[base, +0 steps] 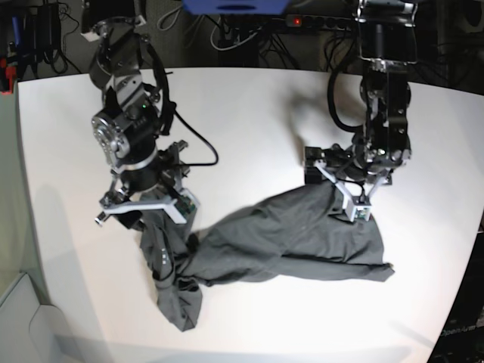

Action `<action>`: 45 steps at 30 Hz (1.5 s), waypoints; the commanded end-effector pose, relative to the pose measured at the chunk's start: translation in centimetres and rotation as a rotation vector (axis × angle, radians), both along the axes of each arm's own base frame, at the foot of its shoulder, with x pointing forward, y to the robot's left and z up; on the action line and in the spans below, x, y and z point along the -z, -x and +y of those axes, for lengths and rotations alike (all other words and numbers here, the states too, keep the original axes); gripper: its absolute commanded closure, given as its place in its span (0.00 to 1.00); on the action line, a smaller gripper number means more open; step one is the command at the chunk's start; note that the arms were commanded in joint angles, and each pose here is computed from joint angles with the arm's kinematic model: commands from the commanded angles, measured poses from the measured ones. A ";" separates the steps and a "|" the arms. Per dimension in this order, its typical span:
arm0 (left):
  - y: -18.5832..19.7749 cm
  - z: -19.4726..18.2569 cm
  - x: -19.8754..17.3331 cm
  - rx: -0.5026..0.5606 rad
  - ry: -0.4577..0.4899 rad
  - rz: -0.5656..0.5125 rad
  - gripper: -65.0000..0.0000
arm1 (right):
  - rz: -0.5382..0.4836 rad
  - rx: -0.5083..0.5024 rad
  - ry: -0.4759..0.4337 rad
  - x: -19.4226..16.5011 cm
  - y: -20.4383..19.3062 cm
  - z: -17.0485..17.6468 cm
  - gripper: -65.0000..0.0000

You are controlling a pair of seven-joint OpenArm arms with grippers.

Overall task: Layout the t-shirt on the table in an organized manner, then fold the t-shirt properly
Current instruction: 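Hold the shirt with both grippers and stretch it apart across the table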

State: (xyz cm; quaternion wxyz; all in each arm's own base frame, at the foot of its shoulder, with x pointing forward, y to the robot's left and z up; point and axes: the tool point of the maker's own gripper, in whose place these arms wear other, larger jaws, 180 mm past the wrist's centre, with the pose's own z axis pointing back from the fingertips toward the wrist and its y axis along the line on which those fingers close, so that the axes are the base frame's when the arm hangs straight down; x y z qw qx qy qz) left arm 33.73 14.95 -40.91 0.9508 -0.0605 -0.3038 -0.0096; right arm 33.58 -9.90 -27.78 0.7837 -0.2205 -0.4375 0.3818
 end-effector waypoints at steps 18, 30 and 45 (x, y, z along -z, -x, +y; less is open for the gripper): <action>-1.5 -0.5 1.8 -0.032 0.039 0.001 0.40 | -0.045 0.022 -0.008 -1.3 -0.4 -0.8 0.38; -0.1 4.2 -5.7 0.032 -0.150 -0.138 0.99 | -0.071 0.011 -0.018 -2.2 -1.2 -0.3 0.38; 7.0 10.5 -6.7 0.069 -0.361 -0.039 0.99 | -0.117 -0.189 -0.051 -4.4 -4.4 8.5 0.19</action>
